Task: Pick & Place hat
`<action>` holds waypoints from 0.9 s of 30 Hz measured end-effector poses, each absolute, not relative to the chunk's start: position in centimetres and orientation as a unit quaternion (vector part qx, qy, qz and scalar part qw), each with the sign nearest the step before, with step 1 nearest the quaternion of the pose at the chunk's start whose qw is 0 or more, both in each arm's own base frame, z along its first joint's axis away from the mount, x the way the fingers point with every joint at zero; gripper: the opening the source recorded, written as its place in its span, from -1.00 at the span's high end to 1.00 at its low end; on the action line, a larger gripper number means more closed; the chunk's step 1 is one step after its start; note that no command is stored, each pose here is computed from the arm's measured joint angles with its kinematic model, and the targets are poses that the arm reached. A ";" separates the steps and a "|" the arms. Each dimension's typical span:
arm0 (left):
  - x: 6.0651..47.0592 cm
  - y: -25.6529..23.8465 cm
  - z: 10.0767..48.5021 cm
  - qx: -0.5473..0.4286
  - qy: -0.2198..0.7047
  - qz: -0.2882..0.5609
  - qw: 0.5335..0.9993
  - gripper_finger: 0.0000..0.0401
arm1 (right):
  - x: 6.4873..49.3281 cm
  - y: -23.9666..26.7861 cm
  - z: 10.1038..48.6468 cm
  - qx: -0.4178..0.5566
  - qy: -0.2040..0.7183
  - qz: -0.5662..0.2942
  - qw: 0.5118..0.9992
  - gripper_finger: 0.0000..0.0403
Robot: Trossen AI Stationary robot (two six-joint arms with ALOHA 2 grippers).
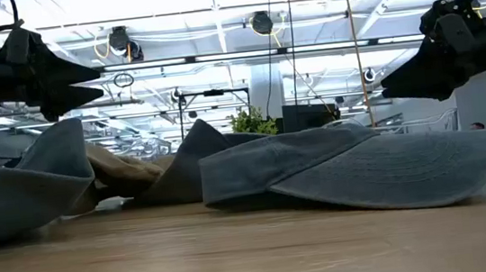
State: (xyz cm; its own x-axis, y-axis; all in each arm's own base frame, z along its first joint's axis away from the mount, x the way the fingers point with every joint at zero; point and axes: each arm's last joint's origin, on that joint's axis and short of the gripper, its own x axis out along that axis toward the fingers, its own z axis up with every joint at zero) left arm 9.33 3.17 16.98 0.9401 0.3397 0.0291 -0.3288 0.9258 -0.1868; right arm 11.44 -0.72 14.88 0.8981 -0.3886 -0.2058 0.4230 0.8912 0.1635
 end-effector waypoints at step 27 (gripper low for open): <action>9.3 3.1 17.1 -0.143 -0.046 0.163 0.975 -0.47 | 11.4 -0.7 14.9 0.103 0.084 -0.209 0.969 -0.05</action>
State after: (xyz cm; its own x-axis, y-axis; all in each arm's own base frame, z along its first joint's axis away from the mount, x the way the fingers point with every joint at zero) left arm 9.33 3.15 17.11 0.9425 0.3314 0.0433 -0.3049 0.9057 -0.2944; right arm 11.44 -0.72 14.88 0.8981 -0.3885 -0.2059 0.4230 0.8912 0.1635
